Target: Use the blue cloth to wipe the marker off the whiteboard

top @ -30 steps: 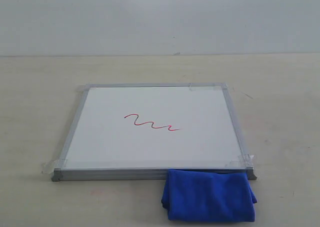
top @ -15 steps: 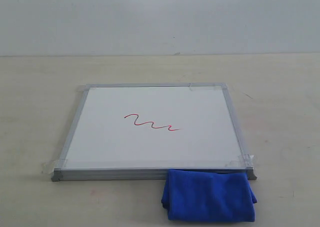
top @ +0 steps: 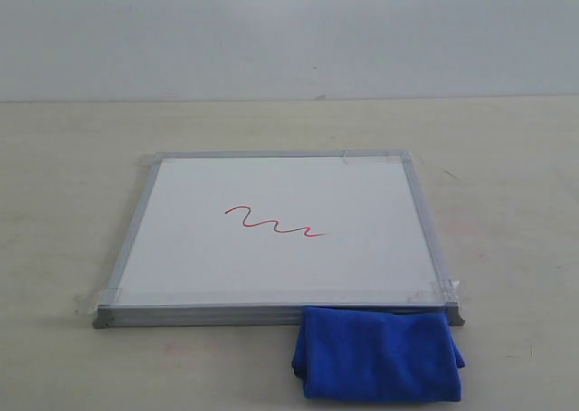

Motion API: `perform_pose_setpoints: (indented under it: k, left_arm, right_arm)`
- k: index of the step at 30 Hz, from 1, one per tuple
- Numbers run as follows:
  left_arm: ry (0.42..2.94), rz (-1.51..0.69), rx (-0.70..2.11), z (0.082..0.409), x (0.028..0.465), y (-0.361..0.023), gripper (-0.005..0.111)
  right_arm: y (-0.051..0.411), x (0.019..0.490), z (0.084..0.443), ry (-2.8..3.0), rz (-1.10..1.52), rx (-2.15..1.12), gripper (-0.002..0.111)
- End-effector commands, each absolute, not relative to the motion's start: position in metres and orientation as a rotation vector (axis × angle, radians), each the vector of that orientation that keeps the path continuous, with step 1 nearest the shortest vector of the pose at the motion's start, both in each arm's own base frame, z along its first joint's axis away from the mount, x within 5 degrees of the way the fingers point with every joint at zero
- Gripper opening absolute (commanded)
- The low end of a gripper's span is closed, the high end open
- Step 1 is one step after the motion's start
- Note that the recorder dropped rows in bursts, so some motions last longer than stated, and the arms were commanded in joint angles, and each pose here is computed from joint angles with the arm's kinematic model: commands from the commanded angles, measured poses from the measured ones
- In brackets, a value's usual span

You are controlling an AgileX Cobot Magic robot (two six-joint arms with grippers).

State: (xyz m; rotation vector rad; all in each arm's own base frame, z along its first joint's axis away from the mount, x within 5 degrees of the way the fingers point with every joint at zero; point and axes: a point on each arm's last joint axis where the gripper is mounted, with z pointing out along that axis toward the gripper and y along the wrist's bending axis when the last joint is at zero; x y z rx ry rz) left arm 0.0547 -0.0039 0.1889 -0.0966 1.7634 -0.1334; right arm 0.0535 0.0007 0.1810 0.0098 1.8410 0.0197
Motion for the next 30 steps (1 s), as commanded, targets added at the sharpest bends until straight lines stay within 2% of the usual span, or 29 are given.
perform_pose_setpoints:
  k: [1,14,22,30]
  left_arm:
    - [1.767,-0.124,-0.092,0.187,0.055,-0.004,0.004]
    - [1.767,-0.124,-0.092,0.187,0.055,-0.004,0.004]
    - [1.767,-0.124,-0.092,0.187,0.055,-0.004,0.004]
    - [1.767,-0.124,-0.092,0.187,0.055,-0.004,0.004]
  right_arm:
    - [0.001,0.053,0.182,1.829,0.017,0.011,0.000]
    - [0.000,0.056,0.195,1.688,0.009,0.004,0.000]
    - [0.000,0.054,0.228,1.321,0.027,0.025,0.000]
    - [0.000,0.055,0.256,1.456,0.022,0.018,0.000]
